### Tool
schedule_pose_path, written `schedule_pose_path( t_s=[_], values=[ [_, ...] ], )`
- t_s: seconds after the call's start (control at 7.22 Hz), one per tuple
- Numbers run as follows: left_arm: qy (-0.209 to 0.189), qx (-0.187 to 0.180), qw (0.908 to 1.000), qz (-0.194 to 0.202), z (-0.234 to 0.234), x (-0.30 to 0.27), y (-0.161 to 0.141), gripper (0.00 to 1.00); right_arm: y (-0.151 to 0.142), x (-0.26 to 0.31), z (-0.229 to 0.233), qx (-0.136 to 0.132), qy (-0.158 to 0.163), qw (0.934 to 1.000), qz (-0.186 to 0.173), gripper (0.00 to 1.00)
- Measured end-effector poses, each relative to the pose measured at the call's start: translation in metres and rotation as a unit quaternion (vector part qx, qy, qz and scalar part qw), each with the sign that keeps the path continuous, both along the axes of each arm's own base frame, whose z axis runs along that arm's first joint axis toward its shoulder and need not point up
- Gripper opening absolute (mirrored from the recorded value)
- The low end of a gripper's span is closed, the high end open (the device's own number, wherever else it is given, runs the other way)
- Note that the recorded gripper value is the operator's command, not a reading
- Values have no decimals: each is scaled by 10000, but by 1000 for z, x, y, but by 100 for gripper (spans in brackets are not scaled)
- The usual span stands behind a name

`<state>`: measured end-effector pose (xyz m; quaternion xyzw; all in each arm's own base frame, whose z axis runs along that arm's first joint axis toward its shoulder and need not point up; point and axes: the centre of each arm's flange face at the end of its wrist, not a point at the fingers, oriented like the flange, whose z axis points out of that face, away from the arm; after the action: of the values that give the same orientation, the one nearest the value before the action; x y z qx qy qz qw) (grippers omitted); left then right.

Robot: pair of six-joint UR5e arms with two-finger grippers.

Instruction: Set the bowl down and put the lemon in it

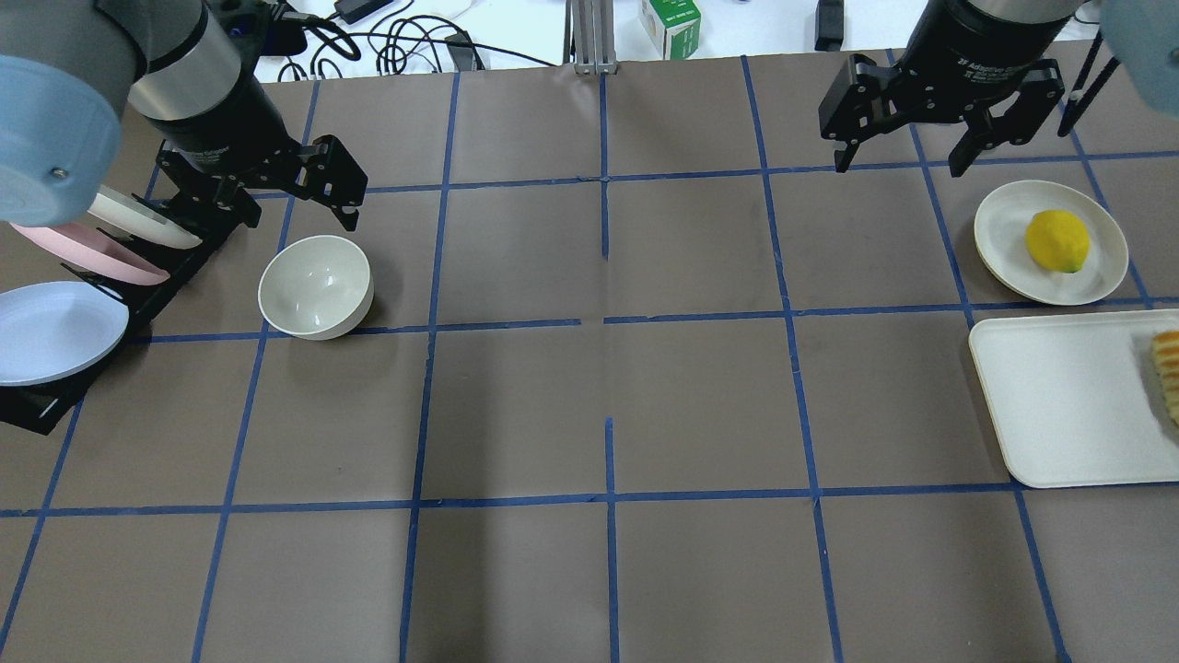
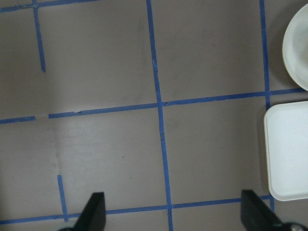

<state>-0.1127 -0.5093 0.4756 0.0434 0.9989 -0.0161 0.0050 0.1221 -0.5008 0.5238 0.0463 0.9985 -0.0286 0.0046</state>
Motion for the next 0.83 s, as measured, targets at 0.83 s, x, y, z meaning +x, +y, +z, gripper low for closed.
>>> schedule_pose_path(
  t_s=[0.83],
  values=[
    [8, 23, 10000, 92, -1, 8, -1, 100, -15, -50, 3, -65, 83, 9998, -178, 100]
  ],
)
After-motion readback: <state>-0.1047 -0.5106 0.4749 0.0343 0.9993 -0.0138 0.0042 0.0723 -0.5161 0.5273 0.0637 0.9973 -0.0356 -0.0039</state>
